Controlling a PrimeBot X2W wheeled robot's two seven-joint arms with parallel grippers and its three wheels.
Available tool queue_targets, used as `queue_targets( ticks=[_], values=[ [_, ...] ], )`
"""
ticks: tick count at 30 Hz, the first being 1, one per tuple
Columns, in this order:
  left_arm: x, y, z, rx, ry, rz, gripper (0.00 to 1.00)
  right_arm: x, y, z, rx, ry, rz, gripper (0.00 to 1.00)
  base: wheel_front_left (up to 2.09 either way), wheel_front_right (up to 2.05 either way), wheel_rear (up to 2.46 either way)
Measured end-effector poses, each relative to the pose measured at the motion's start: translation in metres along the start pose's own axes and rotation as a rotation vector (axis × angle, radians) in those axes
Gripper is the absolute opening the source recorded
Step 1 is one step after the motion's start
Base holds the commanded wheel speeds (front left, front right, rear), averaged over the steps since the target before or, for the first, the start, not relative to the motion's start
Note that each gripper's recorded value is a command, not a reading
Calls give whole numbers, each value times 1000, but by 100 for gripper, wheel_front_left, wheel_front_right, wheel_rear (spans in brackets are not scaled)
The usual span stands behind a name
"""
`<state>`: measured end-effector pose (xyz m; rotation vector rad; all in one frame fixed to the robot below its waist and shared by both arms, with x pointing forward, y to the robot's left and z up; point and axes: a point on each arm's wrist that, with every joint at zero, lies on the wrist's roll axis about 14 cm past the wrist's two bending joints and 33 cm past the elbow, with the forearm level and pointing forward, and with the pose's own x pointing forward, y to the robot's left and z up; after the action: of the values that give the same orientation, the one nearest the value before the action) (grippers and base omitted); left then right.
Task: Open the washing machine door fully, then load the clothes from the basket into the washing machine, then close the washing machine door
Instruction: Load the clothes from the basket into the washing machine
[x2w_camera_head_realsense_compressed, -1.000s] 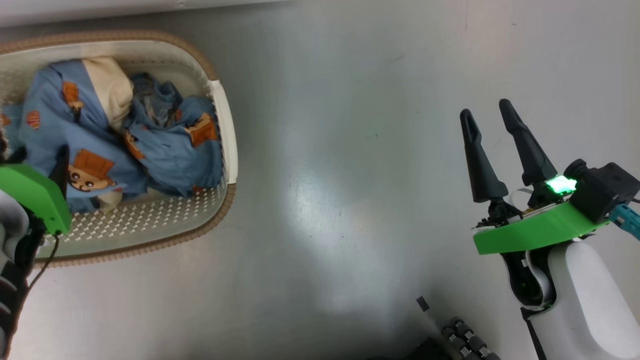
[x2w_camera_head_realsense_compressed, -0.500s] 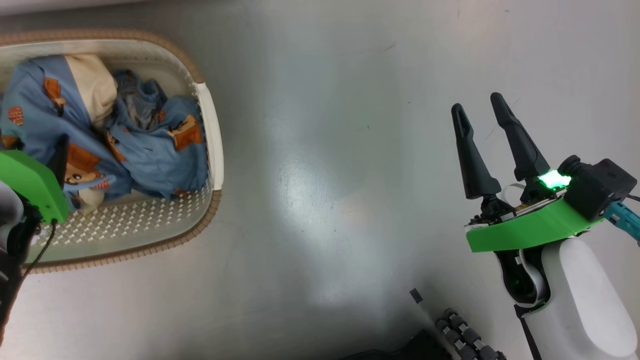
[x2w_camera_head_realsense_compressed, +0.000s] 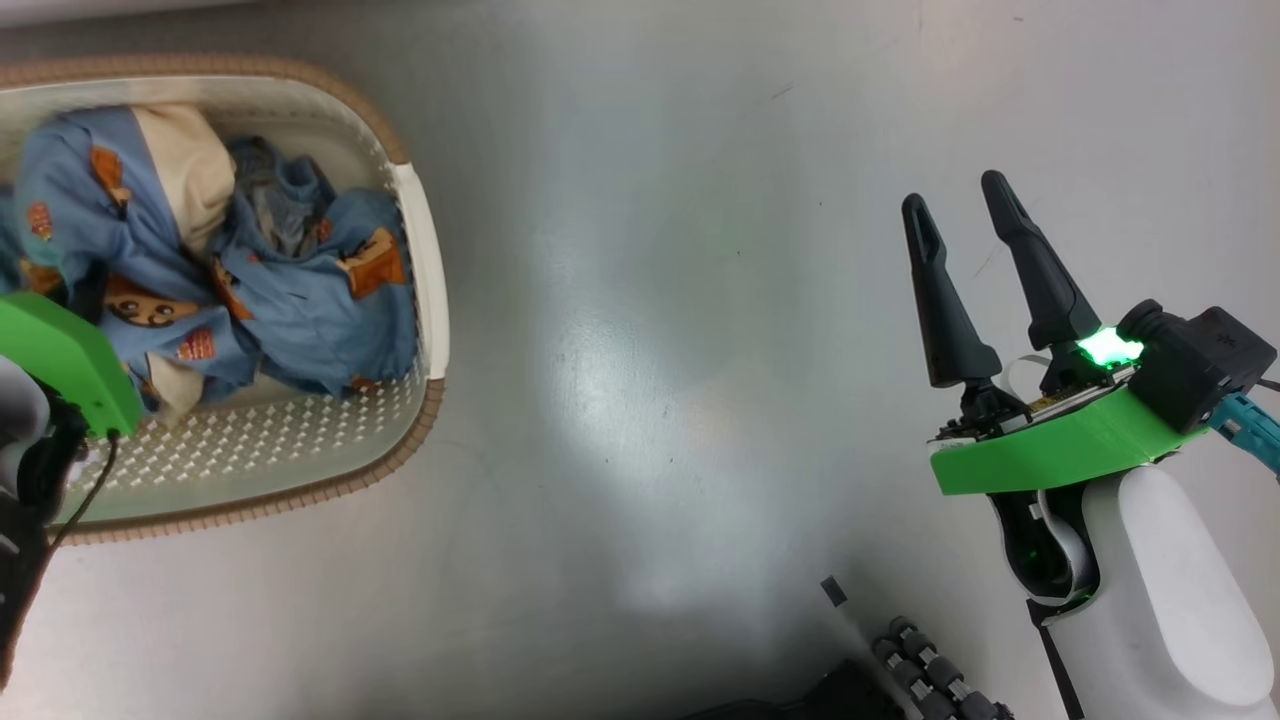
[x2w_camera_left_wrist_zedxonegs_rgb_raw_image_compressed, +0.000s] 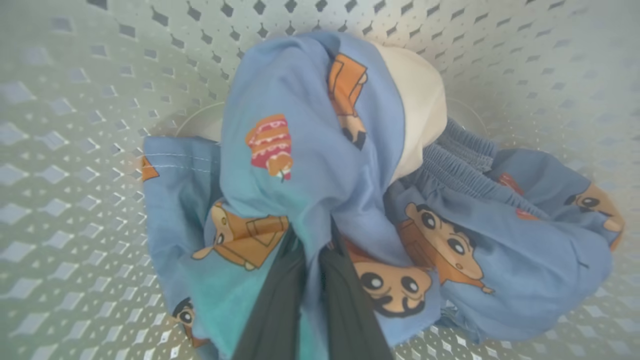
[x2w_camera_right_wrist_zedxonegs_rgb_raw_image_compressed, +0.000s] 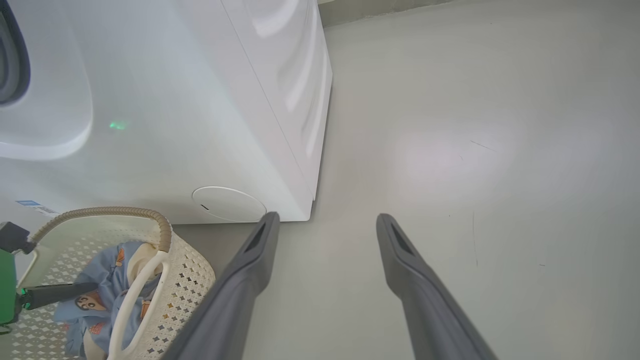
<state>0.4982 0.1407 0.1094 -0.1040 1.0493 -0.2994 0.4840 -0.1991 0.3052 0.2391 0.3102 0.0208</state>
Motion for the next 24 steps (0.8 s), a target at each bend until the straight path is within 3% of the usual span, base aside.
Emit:
queue_targets(
  ticks=[17, 24],
  values=[
    [-52, -23, 64, -214, -286, -26, 0, -2, 17, 46, 1, -104, 45, 100, 0, 0, 0],
    [-94, -23, 86, -226, -407, -19, 0, -18, 22, 62, -5, -125, 56, 100, 0, 0, 0]
  ],
)
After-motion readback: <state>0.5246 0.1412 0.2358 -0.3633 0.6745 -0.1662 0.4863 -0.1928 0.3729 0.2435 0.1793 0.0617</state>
